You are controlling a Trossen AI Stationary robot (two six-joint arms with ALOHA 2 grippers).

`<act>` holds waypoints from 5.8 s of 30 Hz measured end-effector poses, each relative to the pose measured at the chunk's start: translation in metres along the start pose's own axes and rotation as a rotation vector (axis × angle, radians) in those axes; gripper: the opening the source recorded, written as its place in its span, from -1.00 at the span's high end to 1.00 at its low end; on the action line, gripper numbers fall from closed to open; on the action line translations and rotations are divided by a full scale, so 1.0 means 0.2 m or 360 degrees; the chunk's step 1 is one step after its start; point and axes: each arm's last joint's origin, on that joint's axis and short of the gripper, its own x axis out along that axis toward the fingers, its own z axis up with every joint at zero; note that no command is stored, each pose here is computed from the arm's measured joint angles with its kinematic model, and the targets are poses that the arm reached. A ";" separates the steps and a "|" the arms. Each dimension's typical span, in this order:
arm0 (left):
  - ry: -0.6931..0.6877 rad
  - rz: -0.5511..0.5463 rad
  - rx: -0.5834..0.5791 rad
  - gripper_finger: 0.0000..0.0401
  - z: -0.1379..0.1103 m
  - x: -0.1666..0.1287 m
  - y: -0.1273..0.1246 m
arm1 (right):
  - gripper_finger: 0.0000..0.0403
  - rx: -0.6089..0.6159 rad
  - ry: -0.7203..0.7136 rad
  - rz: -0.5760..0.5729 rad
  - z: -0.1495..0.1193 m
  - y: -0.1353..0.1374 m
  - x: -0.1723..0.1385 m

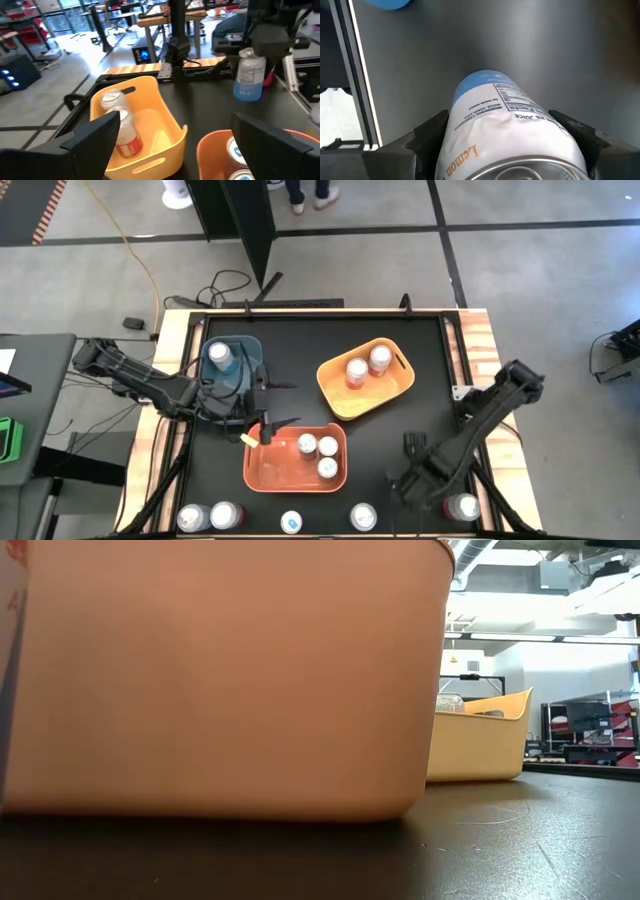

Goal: Sort soda cans
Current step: Put the blue soda can into the blue bin

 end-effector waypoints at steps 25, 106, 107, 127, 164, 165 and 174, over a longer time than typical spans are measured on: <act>0.0009 0.0270 -0.0051 -0.87 0.06 -0.21 0.16 | -0.55 -0.0451 -0.0758 -0.0158 0.63 -0.89 -0.62; 0.0016 0.0392 -0.0066 -0.43 -0.20 0.19 0.34 | -0.75 -0.0826 -0.1346 -0.0416 0.78 -1.08 -0.91; -0.0018 0.0434 -0.0081 -0.43 -0.20 0.16 0.36 | -0.75 -0.0814 -0.1356 -0.0415 0.78 -1.08 -0.92; -0.0231 0.0591 -0.0173 -0.43 -0.50 -0.23 0.43 | -0.68 -0.0533 -0.1501 -0.0134 0.92 -1.36 -0.66; -0.1698 0.0227 -0.0791 -0.43 -0.15 -0.51 0.51 | -0.79 -0.0738 -0.2359 -0.0946 1.23 -0.98 -0.50; -0.1693 0.0204 -0.0782 -0.43 -0.14 -0.50 0.50 | -0.79 -0.0756 -0.2337 -0.1003 1.24 -0.96 -0.49; -0.1447 0.0216 -0.0554 -0.43 -0.07 -0.44 0.49 | -0.79 -0.0546 -0.2309 -0.1138 1.34 -1.01 -0.34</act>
